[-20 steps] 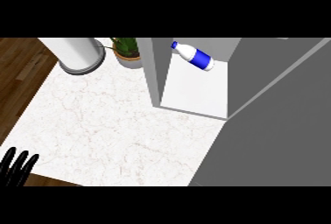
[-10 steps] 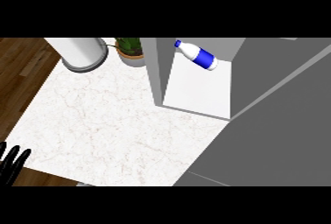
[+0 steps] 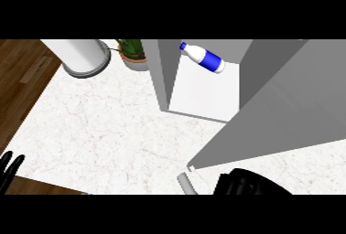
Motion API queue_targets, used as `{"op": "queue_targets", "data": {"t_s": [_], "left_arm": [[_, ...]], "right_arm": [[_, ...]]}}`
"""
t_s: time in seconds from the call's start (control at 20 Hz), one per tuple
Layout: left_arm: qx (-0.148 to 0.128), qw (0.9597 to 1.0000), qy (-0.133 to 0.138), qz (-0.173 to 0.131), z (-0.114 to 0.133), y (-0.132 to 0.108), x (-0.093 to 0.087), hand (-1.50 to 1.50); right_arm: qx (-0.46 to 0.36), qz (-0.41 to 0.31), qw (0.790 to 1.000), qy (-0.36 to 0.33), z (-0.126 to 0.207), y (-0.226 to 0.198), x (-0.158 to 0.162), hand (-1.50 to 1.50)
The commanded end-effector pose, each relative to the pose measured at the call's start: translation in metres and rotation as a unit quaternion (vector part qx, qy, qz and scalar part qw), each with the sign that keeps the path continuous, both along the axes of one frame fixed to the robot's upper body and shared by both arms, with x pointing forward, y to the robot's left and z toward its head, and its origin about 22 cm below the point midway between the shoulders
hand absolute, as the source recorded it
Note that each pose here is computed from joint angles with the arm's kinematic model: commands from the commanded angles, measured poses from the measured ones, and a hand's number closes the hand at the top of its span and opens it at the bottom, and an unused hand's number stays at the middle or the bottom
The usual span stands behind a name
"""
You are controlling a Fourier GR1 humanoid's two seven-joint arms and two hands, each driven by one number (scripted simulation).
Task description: Pick up the bottled water, place it into the cabinet and close the cabinet
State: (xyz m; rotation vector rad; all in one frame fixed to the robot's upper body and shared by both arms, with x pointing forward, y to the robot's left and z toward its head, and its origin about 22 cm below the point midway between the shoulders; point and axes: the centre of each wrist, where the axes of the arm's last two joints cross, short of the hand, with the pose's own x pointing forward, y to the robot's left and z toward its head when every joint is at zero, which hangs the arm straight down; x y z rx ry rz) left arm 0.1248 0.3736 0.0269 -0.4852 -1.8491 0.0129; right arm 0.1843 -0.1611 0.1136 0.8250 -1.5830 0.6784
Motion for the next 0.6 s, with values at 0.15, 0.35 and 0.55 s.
{"op": "queue_targets", "data": {"t_s": [0.15, 0.35, 0.55], "left_arm": [[-0.010, 0.9999, 0.001, -0.003, 0.002, 0.009, -0.002, -1.50], [-0.021, 0.9998, 0.002, 0.000, 0.002, 0.014, -0.003, -1.50], [-0.022, 0.9997, 0.000, 0.005, 0.004, 0.017, -0.006, -1.50]], "right_arm": [[0.009, -0.156, 0.987, 0.036, 0.005, 0.030, 0.085, 1.50], [0.003, -0.190, 0.981, 0.034, 0.023, 0.048, 0.135, 1.50], [-0.037, -0.208, 0.977, 0.038, 0.029, 0.054, 0.179, 1.50]]}}
